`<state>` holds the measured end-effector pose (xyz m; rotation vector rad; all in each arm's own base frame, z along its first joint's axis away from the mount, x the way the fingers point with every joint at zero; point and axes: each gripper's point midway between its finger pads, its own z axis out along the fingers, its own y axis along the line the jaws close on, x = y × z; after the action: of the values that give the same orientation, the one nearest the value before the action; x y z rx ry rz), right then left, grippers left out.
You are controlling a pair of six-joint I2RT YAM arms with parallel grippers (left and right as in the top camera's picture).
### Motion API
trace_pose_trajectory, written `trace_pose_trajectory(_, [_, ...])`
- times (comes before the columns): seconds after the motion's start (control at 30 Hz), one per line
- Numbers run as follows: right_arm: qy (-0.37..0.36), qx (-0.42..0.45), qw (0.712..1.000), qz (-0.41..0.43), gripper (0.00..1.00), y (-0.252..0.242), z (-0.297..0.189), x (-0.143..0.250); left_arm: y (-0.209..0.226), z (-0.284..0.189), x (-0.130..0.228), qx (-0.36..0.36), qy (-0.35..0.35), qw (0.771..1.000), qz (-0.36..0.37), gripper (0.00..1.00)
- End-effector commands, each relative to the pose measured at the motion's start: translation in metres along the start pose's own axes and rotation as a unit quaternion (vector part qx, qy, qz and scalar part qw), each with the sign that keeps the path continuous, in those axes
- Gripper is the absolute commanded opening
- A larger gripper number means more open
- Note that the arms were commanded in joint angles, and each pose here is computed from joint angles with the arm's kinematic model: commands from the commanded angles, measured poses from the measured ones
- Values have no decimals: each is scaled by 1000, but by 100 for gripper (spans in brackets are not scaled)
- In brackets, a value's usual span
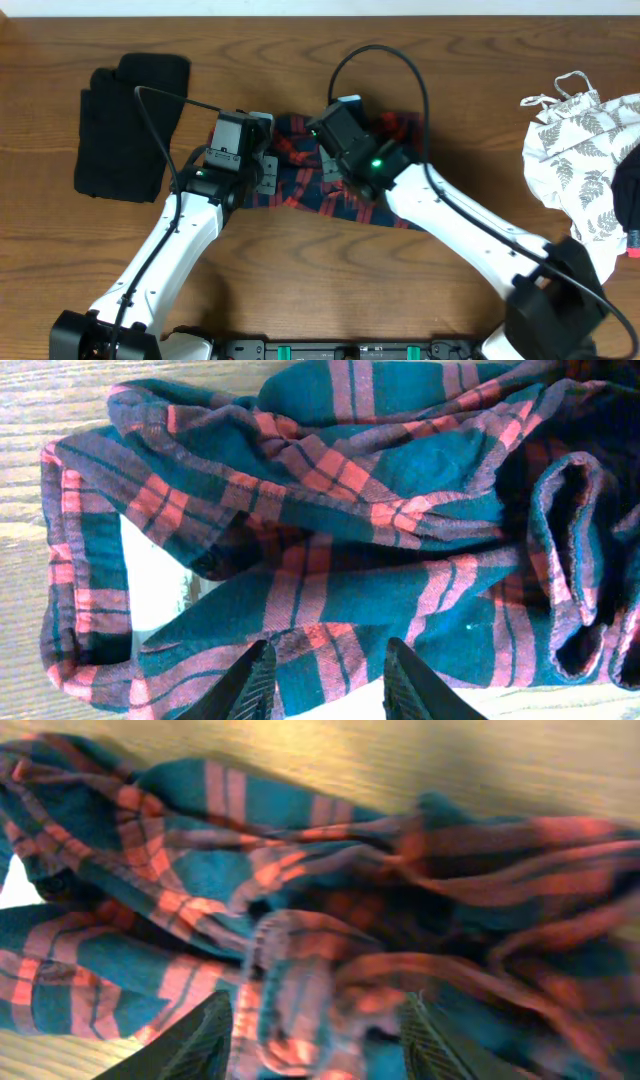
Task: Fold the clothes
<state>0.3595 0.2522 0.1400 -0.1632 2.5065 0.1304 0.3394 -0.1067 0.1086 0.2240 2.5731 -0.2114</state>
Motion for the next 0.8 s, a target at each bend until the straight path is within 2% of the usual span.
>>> trace_pose_trajectory(0.0, [-63,21,997,31,47,-33,-44,-40,0,-5,-10,1,-12,1000,-7,37])
trace_pose_trajectory(0.03, [-66,33,996,43,43,-48,-55,-43,0,-5,-10,1,-12,1000,-7,36])
trace_pose_trajectory(0.13, [-47,85,990,101,40,-96,-76,-33,4,-6,-9,-1,-11,1000,-17,36])
trace_pose_trajectory(0.23, [13,128,981,144,36,-137,-82,-6,15,-8,-12,-9,-17,999,-46,36])
trace_pose_trajectory(0.3, [54,126,979,148,34,-145,-75,11,27,-13,-15,-18,-24,998,-61,36])
trace_pose_trajectory(0.5, [129,128,971,154,34,-143,-35,57,60,-26,-18,-39,-41,989,-133,36])
trace_pose_trajectory(0.63, [163,97,970,152,34,-126,0,81,59,-27,-17,-20,-38,989,-141,37])
trace_pose_trajectory(0.77, [189,20,973,130,34,-88,36,95,58,-27,-18,-18,-38,989,-141,37])
